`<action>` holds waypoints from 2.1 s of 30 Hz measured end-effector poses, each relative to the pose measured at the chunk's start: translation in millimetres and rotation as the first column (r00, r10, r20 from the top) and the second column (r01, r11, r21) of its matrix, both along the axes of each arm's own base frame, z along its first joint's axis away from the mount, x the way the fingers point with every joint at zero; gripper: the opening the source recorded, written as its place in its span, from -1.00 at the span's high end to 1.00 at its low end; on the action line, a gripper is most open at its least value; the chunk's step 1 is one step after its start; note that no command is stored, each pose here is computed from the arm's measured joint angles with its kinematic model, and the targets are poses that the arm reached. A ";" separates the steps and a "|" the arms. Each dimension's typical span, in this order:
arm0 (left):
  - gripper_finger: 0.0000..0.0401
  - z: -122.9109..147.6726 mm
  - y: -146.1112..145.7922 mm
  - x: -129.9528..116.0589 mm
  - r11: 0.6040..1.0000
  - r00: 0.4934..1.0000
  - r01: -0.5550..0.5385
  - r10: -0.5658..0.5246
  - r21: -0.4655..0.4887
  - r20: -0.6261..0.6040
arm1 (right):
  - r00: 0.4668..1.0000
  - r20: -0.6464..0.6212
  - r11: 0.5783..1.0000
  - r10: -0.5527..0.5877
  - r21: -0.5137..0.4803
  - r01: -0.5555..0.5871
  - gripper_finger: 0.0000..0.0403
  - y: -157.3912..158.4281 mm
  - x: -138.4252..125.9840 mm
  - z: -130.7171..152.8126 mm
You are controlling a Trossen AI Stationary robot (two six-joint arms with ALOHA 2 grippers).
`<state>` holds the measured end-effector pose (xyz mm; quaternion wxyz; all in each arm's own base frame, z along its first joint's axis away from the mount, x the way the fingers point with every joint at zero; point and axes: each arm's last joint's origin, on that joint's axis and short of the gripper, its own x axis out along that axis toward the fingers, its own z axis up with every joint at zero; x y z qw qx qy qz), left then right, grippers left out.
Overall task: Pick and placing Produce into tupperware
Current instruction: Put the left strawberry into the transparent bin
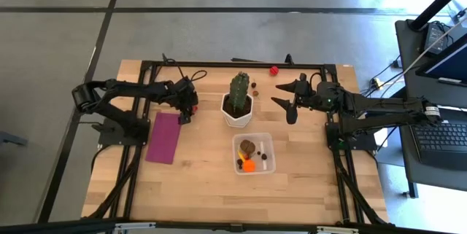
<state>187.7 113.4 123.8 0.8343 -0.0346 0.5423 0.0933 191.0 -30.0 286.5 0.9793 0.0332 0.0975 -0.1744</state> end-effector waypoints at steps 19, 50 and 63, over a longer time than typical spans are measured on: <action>0.10 0.2 0.1 3.3 0.999 0.998 -0.048 0.048 -0.003 0.031 | 1.000 -0.001 1.000 0.001 -0.003 -0.001 -0.26 0.0 0.0 0.0; 0.41 93.7 -38.8 38.5 0.708 0.932 0.151 0.132 -0.690 0.339 | 1.000 -0.024 0.999 0.013 -0.052 -0.015 -0.26 0.1 -0.1 -0.4; 0.41 208.9 -136.7 99.2 0.956 0.590 0.212 0.040 -0.203 0.806 | 0.998 -0.059 0.999 0.017 -0.050 -0.020 -0.26 0.2 -0.7 -3.6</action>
